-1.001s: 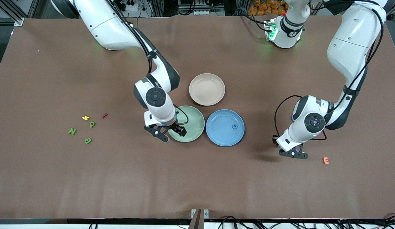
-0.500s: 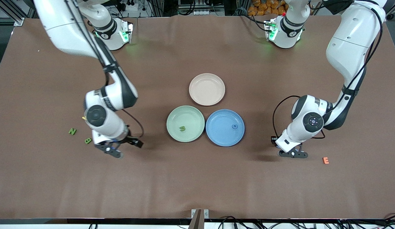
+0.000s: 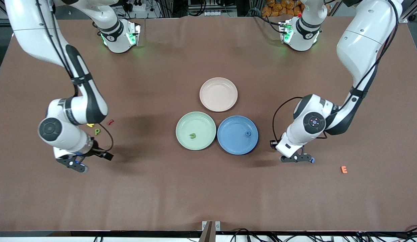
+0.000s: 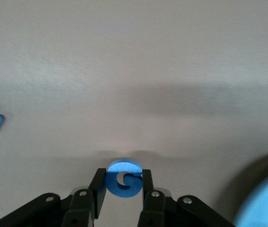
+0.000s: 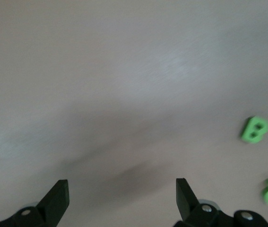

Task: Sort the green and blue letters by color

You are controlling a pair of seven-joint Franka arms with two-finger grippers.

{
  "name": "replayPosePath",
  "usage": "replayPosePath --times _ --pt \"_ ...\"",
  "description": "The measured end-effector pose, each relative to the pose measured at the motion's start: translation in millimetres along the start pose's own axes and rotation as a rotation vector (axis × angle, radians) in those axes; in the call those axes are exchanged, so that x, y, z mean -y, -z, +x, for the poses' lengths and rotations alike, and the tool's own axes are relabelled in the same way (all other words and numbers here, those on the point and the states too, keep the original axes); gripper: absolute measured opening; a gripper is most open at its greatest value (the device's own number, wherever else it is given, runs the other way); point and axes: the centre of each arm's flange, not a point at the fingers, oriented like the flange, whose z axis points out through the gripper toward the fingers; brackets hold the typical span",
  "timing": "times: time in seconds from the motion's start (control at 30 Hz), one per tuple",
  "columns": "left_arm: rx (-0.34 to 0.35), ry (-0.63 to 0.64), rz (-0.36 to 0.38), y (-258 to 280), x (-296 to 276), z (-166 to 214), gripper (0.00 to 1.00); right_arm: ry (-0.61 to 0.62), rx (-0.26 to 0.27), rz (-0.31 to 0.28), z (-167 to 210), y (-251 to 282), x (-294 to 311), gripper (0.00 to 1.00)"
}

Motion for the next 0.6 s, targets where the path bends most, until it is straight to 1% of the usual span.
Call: replayPosePath --times 0.1,0.3,0.6 --pt "0.004 0.034 0.000 3 -18 -9 0.35 0.000 -0.006 -0.021 15 -3 -35 1.00" --pt "0.007 0.082 0.002 4 -55 -28 0.35 -0.008 -0.006 -0.031 29 -9 -80 1.00" --pt "0.024 0.135 0.017 0 -109 -65 0.35 0.004 -0.040 -0.005 25 -28 -74 1.00"
